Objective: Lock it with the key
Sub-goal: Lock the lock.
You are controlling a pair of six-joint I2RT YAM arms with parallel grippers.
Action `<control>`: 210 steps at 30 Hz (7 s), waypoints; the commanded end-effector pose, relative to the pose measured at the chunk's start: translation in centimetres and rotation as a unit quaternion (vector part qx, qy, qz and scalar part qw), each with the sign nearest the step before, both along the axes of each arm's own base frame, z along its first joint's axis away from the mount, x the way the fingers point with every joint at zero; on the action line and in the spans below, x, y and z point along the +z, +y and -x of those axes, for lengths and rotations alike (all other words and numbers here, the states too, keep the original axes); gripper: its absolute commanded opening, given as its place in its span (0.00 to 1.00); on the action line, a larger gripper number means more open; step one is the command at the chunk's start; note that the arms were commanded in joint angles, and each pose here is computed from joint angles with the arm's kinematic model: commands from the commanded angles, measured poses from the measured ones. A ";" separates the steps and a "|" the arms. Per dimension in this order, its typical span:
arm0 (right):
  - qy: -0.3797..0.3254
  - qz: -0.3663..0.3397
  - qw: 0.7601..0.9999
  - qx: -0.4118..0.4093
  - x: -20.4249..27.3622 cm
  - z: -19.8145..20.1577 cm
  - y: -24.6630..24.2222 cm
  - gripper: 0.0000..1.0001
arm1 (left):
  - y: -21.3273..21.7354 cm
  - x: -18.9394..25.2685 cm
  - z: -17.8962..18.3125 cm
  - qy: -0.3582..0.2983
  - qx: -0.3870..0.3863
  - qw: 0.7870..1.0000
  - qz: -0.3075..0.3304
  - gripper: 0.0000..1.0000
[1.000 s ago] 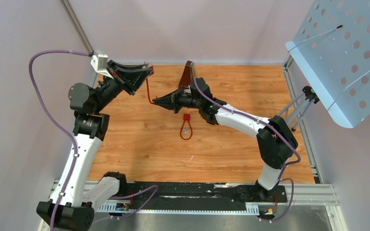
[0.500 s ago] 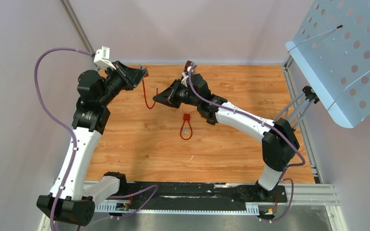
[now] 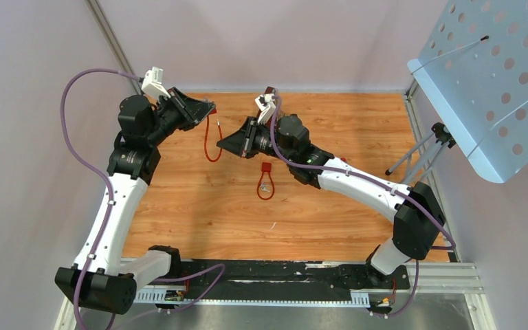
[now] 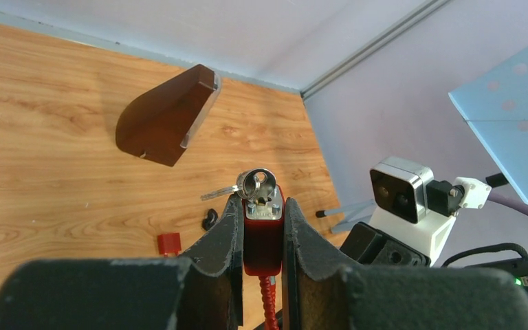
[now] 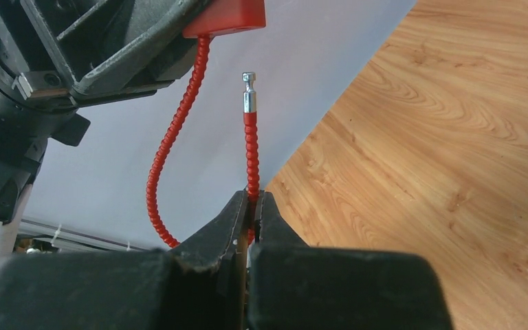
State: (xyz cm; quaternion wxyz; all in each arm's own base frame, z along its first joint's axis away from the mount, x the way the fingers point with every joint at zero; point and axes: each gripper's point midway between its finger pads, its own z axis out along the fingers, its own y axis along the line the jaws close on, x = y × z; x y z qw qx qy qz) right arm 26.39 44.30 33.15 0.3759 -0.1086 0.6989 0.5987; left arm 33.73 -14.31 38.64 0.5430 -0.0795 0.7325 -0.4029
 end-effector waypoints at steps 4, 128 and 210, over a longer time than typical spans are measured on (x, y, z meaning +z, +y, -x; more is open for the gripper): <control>-0.098 -0.069 0.993 0.024 6.6 1.8 -0.5 0.00 | -0.7 1.4 0.7 -0.023 -0.029 0.999 0.006 0.00; -0.386 -0.022 0.871 0.303 6.4 7.3 -7.1 0.43 | -7.8 -2.5 18.8 -0.119 -0.576 0.809 -0.022 0.00; -0.404 -0.022 0.843 0.355 5.5 11.4 -8.2 0.31 | -7.4 -3.2 18.9 -0.128 -0.546 0.825 -0.067 0.00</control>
